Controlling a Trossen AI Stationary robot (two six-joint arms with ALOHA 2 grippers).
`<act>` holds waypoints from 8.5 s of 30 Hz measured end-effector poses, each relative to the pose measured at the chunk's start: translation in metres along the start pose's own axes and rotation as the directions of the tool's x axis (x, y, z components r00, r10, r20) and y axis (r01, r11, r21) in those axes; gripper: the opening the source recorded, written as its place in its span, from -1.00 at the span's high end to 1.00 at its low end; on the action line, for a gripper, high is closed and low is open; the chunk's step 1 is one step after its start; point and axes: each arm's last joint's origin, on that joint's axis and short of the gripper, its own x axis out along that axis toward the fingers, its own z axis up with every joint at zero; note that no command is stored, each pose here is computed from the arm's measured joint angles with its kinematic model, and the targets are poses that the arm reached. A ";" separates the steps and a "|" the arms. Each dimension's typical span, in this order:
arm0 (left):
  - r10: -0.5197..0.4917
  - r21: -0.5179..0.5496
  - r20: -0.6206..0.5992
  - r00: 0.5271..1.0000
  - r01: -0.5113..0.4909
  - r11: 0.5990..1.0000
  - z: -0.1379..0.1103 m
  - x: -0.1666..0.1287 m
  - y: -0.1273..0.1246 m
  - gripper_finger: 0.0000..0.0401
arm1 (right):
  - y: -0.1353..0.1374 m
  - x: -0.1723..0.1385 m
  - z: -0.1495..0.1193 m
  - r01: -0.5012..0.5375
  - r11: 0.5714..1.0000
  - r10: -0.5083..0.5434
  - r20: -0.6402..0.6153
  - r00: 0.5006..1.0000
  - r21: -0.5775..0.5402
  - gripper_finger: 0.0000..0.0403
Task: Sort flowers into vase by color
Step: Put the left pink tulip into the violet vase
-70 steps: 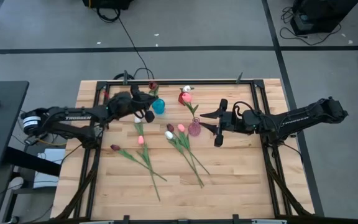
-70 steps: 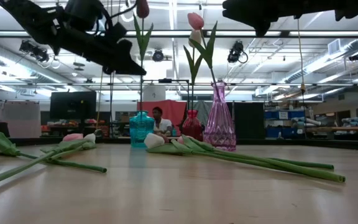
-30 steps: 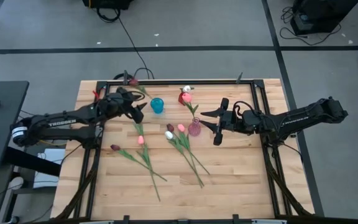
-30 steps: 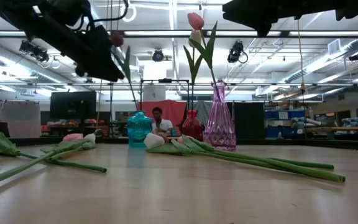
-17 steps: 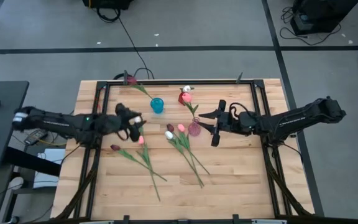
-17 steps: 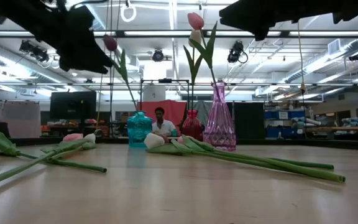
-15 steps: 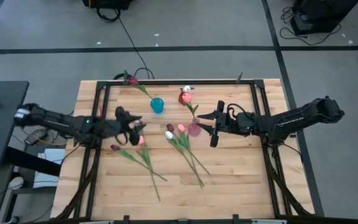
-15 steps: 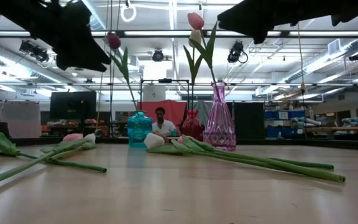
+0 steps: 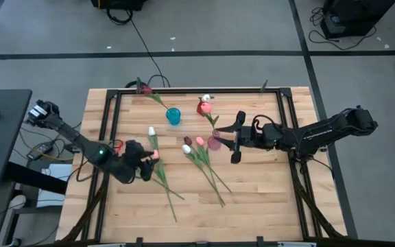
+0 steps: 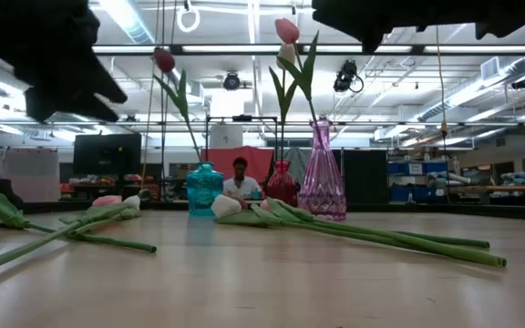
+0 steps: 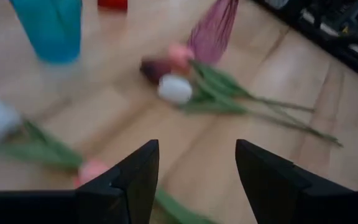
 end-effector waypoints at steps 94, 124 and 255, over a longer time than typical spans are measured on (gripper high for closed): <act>-0.108 -0.117 -0.608 0.787 0.046 0.992 -0.022 0.084 -0.043 0.90 | 0.004 -0.002 -0.012 0.022 1.000 -0.024 -0.130 0.991 -0.017 0.22; -0.023 -0.111 -0.677 0.736 -0.071 0.991 -0.036 0.094 -0.035 0.40 | 0.004 -0.002 -0.012 0.022 1.000 -0.024 -0.129 0.991 -0.020 0.22; -0.180 0.524 0.261 0.948 0.018 0.852 0.170 0.186 -0.086 0.35 | -0.022 -0.064 -0.044 0.434 0.900 -0.411 -0.395 0.821 -0.035 0.25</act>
